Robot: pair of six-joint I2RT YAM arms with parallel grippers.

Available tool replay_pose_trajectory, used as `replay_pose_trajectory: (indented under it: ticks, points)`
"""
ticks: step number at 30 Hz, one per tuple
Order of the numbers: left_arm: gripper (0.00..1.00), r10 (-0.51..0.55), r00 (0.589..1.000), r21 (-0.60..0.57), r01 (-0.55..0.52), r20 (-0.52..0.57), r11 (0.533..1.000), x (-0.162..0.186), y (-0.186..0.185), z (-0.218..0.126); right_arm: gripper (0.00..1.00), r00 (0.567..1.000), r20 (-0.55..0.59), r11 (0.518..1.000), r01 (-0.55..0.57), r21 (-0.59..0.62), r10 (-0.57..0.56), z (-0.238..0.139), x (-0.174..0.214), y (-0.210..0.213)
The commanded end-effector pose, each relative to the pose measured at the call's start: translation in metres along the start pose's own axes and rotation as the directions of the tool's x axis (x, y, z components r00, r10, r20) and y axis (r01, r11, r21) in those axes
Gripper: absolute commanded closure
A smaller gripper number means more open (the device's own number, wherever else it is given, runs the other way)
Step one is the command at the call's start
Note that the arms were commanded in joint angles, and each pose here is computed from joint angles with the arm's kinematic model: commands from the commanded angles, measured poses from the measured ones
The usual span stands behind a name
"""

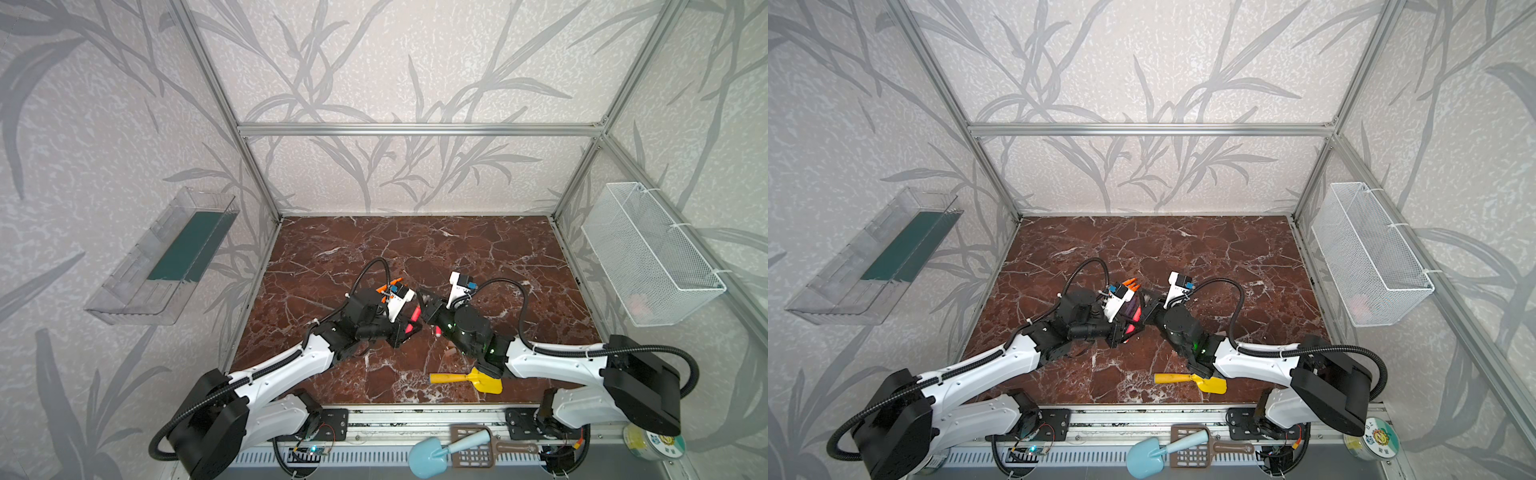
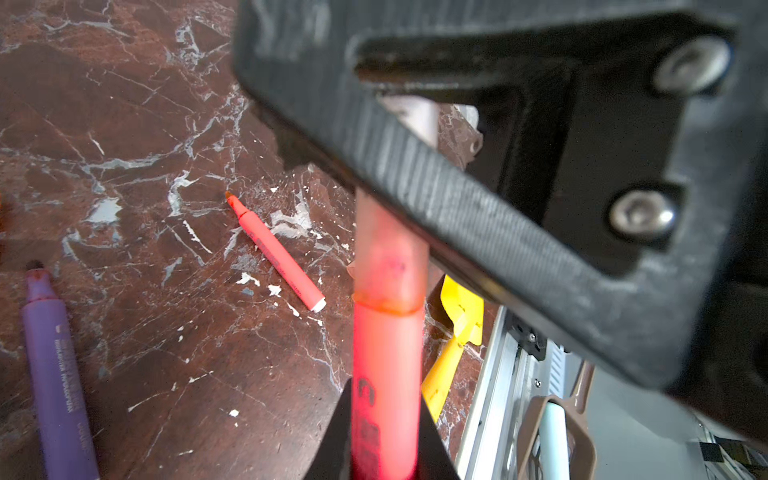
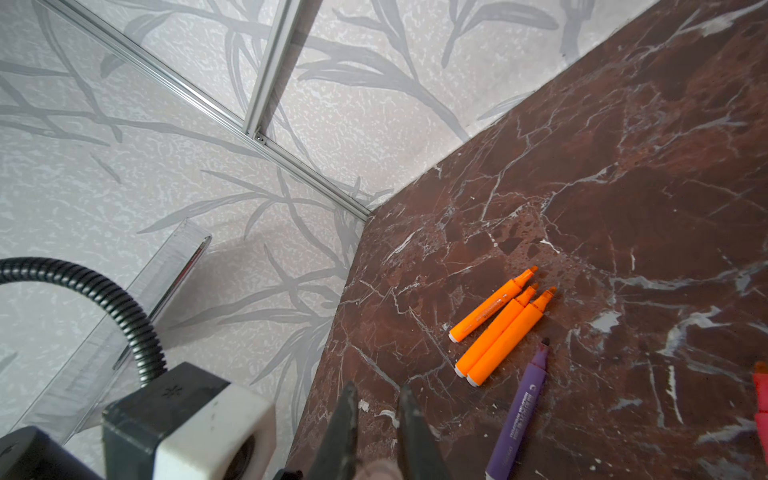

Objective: Insert the pens into the pen caps
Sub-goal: 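Withdraw the right gripper toward its side while the left gripper holds the capped marker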

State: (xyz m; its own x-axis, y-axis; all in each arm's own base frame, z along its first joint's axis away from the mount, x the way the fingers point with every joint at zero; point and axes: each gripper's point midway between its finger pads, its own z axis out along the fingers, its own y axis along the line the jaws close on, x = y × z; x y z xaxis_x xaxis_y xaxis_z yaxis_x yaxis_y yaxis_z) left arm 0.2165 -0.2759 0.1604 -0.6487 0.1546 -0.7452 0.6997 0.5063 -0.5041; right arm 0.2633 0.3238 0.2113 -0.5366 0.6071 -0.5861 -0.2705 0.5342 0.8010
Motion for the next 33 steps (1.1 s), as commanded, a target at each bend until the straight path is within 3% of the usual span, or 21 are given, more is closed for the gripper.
replay_pose_trajectory:
  ticks: [1, 3, 5, 10, 16, 20, 24, 26, 30, 33]
  points:
    - [1.0, 0.085, 0.899, -0.22, 0.013, 0.43, 0.975, -0.119, 0.029, -0.046, 1.0, 0.904, -0.423, 0.987, 0.121, 0.104, -0.066, -0.036, 0.11, -0.027]
    - [1.0, 0.105, 0.893, -0.298, 0.034, 0.437, 0.954, -0.122, 0.042, -0.049, 1.0, 0.893, -0.45, 0.977, 0.1, 0.186, -0.006, -0.041, 0.122, -0.031]
    - [1.0, 0.135, 0.894, -0.387, 0.046, 0.428, 0.921, -0.123, 0.055, -0.051, 1.0, 0.875, -0.483, 0.979, 0.074, 0.191, 0.028, -0.042, 0.137, -0.021]
    - [1.0, 0.163, 0.889, -0.441, 0.048, 0.428, 0.896, -0.126, 0.062, -0.049, 1.0, 0.875, -0.482, 0.978, 0.129, 0.164, -0.034, -0.036, 0.147, 0.003]
    - [1.0, 0.155, 0.898, -0.459, 0.058, 0.412, 0.887, -0.114, 0.065, -0.055, 0.98, 0.943, -0.326, 0.959, 0.151, 0.241, -0.067, -0.042, 0.108, -0.02]
    - [1.0, 0.121, 0.917, -0.471, 0.079, 0.379, 0.878, -0.099, 0.072, -0.054, 0.65, 0.966, -0.242, 0.944, 0.157, 0.289, -0.087, -0.048, 0.072, -0.033]
    - [1.0, 0.068, 0.943, -0.516, 0.117, 0.326, 0.849, -0.072, 0.093, -0.048, 0.38, 0.973, -0.192, 0.925, 0.184, 0.331, -0.125, -0.052, 0.036, -0.047]
    - [1.0, 0.02, 0.949, -0.569, 0.172, 0.315, 0.804, -0.055, 0.117, -0.05, 0.27, 0.973, -0.185, 0.899, 0.203, 0.388, -0.14, -0.056, 0.016, -0.062]
    - [1.0, -0.125, 0.938, -0.621, 0.31, 0.323, 0.72, -0.03, 0.165, -0.063, 0.14, 0.975, -0.146, 0.865, 0.218, 0.453, -0.169, -0.067, -0.023, -0.088]
    - [1.0, -0.207, 0.924, -0.698, 0.378, 0.32, 0.608, -0.008, 0.199, -0.078, 0.1, 0.973, -0.107, 0.833, 0.231, 0.502, -0.206, -0.081, -0.053, -0.106]
